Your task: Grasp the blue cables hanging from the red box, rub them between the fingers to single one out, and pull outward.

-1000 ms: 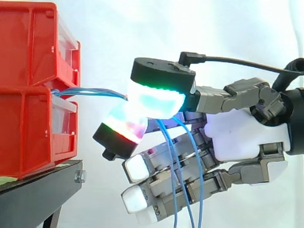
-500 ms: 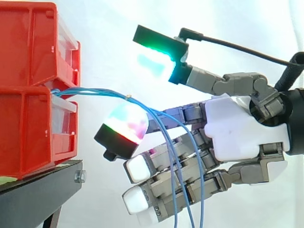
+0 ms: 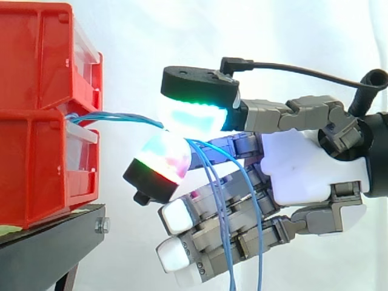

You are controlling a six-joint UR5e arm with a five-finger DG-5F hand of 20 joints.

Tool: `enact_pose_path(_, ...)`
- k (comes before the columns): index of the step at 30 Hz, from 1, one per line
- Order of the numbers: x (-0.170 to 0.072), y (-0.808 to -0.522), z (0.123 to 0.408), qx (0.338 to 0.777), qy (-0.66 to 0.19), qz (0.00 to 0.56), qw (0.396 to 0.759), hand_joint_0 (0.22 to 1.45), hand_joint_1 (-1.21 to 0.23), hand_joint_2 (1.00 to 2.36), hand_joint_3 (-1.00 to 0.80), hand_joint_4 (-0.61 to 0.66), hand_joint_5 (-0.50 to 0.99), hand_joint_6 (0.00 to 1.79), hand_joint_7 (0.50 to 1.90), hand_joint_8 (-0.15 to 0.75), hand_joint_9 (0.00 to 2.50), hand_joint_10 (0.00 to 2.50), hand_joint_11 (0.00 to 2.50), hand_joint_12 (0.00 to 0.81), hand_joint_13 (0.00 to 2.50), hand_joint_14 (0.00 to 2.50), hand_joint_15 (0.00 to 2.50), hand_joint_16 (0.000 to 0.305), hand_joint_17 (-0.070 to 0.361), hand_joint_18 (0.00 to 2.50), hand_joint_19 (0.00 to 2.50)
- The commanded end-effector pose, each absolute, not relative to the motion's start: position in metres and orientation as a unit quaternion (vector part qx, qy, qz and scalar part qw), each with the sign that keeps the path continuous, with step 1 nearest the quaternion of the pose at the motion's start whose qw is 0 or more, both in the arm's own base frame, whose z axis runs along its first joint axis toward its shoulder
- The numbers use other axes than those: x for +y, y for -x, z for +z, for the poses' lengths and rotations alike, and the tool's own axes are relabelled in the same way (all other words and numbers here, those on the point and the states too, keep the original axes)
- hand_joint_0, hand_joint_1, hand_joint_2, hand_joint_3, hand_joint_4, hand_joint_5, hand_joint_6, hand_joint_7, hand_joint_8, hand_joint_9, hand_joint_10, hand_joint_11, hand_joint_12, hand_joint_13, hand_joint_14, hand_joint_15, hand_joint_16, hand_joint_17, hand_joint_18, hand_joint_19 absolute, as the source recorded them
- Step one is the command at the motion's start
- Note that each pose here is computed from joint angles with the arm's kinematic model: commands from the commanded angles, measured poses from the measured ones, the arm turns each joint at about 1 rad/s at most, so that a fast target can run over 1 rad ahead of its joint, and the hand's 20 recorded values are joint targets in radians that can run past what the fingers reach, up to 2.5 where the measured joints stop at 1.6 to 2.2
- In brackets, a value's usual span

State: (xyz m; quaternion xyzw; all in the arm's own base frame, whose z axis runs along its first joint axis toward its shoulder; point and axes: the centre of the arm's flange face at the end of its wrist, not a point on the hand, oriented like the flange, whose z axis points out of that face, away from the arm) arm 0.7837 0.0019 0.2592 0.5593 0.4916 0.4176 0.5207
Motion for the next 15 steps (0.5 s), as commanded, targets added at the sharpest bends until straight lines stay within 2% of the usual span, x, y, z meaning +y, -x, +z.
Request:
enact_pose_path(1, 0.0014, -0.7839, 0.2593, 0.492, -0.559, 0.417, 0.521, 0.53, -0.74, 1.00, -0.48, 0.07, -0.14, 0.90, 1.02, 0.240, 0.91, 0.02, 0.55, 0.346, 0.70, 0.02, 0.50, 0.048, 0.107, 0.51, 0.41)
enact_pose_path(3, 0.0026, -0.7839, 0.2593, 0.492, -0.559, 0.418, 0.521, 0.48, -0.65, 1.00, -0.50, 0.08, -0.13, 0.90, 0.98, 0.254, 0.92, 0.02, 0.55, 0.358, 0.71, 0.02, 0.49, 0.051, 0.115, 0.53, 0.39)
enact_pose_path(9, 0.0014, -0.7837, 0.2605, 0.492, -0.559, 0.417, 0.522, 0.48, -0.42, 1.00, -0.50, 0.08, -0.12, 0.87, 1.04, 0.265, 0.95, 0.02, 0.53, 0.367, 0.72, 0.02, 0.49, 0.052, 0.117, 0.52, 0.41)
enact_pose_path(12, 0.0006, -0.7848, 0.2614, 0.491, -0.558, 0.418, 0.522, 0.53, -0.45, 1.00, -0.50, 0.08, -0.12, 0.87, 1.08, 0.251, 0.95, 0.02, 0.55, 0.352, 0.71, 0.02, 0.50, 0.048, 0.108, 0.49, 0.43)
enact_pose_path(13, 0.0004, -0.7848, 0.2614, 0.491, -0.558, 0.418, 0.523, 0.57, -0.53, 1.01, -0.40, 0.07, -0.12, 0.87, 1.11, 0.242, 0.95, 0.02, 0.55, 0.344, 0.71, 0.02, 0.50, 0.046, 0.104, 0.49, 0.43)
enact_pose_path(15, 0.0004, -0.7848, 0.2614, 0.491, -0.558, 0.418, 0.523, 0.57, -0.60, 1.01, -0.29, 0.07, -0.12, 0.87, 1.13, 0.251, 0.95, 0.02, 0.56, 0.346, 0.71, 0.02, 0.50, 0.047, 0.105, 0.50, 0.43)
